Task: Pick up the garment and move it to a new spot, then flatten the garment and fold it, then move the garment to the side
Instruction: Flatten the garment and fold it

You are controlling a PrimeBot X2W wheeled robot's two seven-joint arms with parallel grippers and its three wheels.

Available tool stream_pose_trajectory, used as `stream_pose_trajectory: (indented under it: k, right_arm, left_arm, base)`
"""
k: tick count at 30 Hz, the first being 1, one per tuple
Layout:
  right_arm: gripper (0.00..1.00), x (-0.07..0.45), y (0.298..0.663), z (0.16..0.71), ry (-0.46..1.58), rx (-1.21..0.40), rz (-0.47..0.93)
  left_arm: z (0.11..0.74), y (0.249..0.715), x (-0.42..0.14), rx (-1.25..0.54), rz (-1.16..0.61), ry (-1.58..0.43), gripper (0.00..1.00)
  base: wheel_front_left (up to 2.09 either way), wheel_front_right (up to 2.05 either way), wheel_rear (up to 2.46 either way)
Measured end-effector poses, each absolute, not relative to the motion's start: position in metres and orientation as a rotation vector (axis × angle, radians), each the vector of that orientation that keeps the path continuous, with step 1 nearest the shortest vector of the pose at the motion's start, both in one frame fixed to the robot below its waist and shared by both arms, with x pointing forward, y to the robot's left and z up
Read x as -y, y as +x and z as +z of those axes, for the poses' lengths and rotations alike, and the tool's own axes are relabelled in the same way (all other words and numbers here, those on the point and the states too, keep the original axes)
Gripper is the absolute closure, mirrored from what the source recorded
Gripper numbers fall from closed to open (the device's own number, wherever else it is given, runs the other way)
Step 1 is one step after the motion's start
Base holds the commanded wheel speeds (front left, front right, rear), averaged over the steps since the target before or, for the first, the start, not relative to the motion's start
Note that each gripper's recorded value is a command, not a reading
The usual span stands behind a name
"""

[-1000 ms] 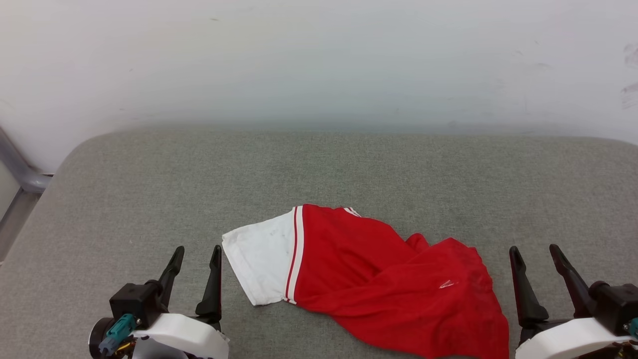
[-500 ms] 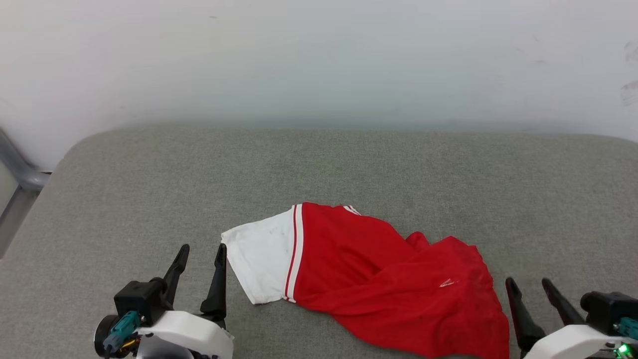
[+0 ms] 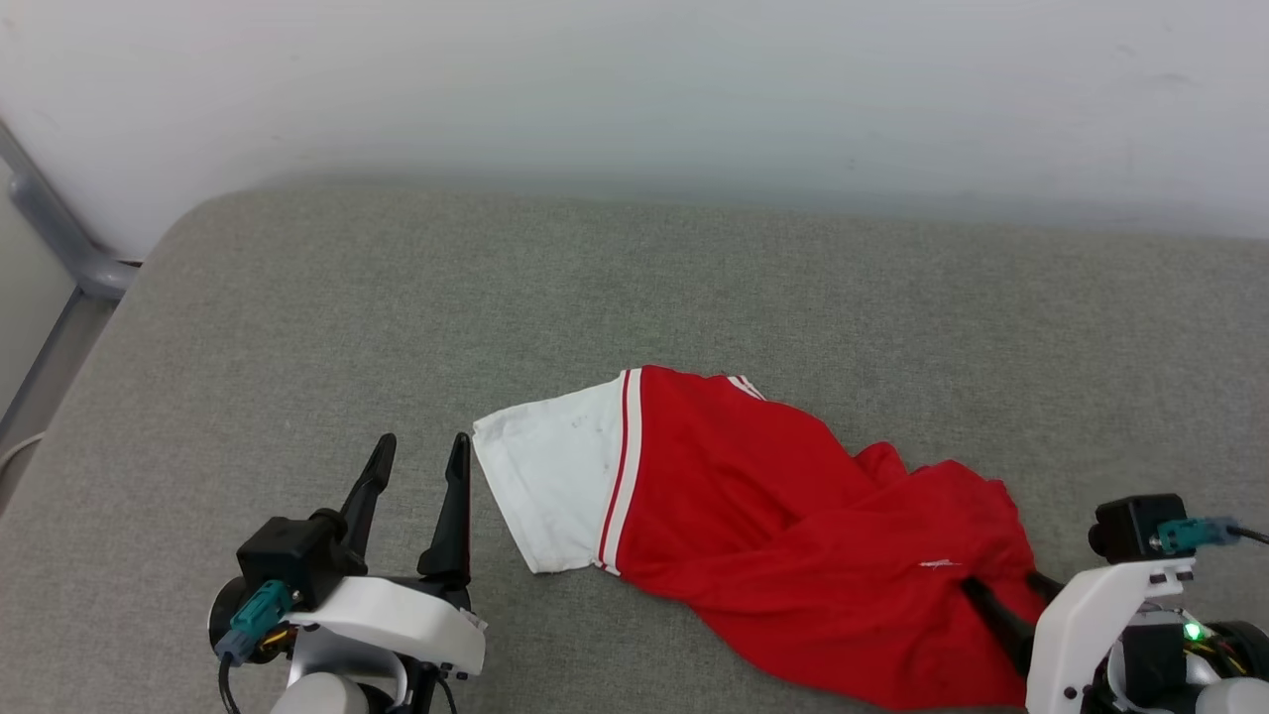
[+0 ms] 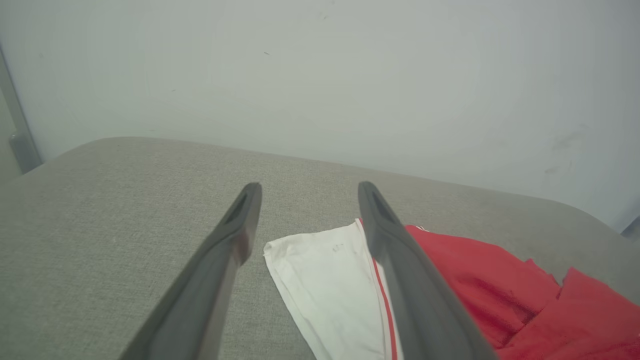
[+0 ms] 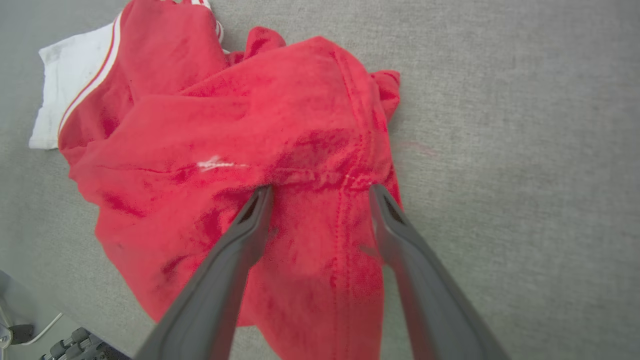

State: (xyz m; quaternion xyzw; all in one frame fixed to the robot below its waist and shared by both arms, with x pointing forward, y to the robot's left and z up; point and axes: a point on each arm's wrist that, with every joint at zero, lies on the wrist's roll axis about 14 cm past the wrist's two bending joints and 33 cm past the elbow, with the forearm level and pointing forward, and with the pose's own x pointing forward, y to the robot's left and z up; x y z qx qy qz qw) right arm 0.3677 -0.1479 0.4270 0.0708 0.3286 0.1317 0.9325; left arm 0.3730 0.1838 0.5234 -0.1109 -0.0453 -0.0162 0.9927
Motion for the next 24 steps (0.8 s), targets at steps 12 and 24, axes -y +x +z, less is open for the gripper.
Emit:
stream_pose_trajectory:
  k: [12, 24]
  right_arm:
    - [1.0, 0.135, 0.387, 0.421, 0.17, -0.72, 0.328]
    - [1.0, 0.067, 0.382, 0.536, 0.105, -0.307, 0.547]
  left_arm:
    - [0.514, 0.376, -0.19, 0.071, -0.006, -0.236, 0.0]
    - [0.53, 0.375, -0.179, 0.117, -0.049, -0.231, 0.0]
  base:
    - [0.0, 0.0, 0.0]
    - [0.0, 0.0, 0.0]
